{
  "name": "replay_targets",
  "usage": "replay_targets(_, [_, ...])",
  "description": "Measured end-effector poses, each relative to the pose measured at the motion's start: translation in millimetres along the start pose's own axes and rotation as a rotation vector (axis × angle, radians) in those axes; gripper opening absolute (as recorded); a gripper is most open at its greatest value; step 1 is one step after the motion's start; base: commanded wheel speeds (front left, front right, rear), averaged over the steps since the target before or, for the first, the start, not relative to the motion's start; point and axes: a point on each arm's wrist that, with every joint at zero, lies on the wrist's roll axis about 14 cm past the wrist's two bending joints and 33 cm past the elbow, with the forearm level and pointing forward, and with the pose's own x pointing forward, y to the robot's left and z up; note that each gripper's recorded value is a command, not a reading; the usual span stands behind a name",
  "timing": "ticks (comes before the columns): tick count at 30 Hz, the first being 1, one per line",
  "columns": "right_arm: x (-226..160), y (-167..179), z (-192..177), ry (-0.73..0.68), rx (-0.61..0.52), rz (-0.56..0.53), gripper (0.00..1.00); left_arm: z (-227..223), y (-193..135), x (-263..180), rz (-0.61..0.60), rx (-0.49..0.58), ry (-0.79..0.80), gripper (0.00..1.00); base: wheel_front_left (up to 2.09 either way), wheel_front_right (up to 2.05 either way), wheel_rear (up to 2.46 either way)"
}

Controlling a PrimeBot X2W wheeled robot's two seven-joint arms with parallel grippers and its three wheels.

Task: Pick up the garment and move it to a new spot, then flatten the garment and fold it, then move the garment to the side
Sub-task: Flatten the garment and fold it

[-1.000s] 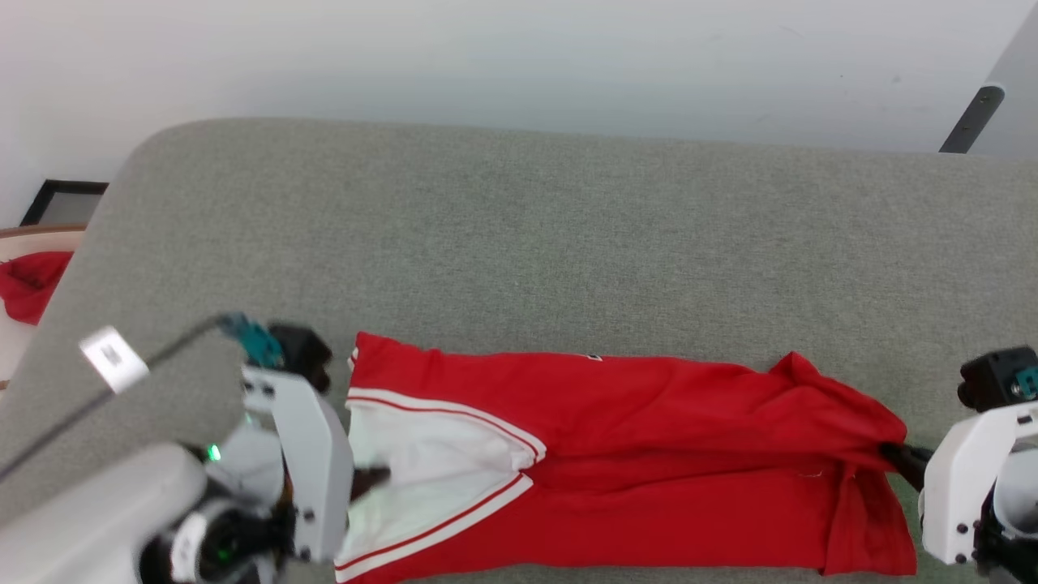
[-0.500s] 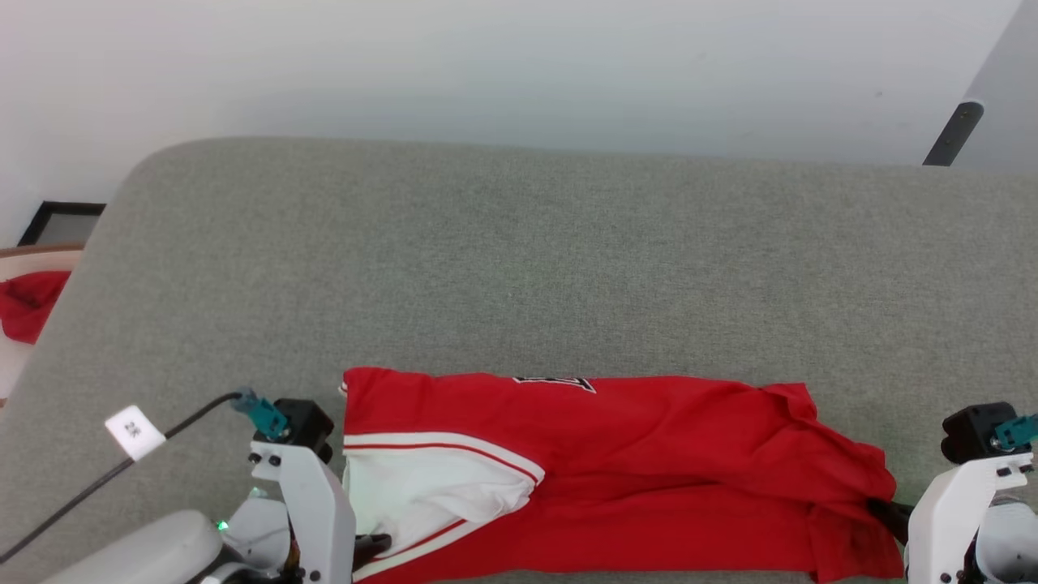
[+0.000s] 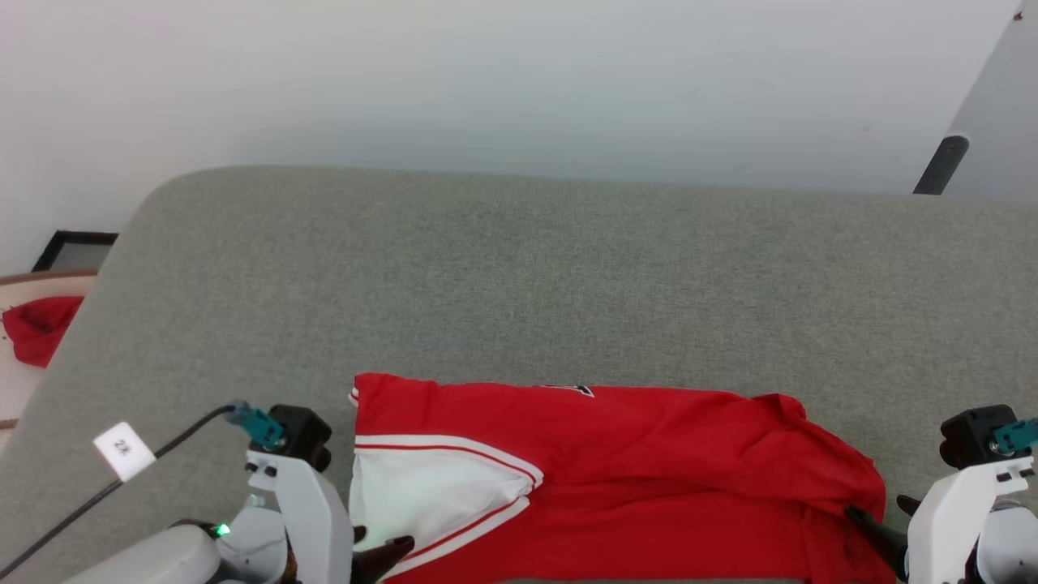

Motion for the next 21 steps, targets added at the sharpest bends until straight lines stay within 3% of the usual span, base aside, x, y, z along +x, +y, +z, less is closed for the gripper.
replay_targets(11, [-17,6,19,-0.133,-0.006,-0.003,1.00,18,2,-17,0.026,0.039,-0.149,1.00,0.00,0.00,0.00])
replay_targets(21, [-23,8,27,-0.249,0.017,-0.002,1.00,50,23,-34,0.105,0.064,-0.482,1.00,0.00,0.00,0.00])
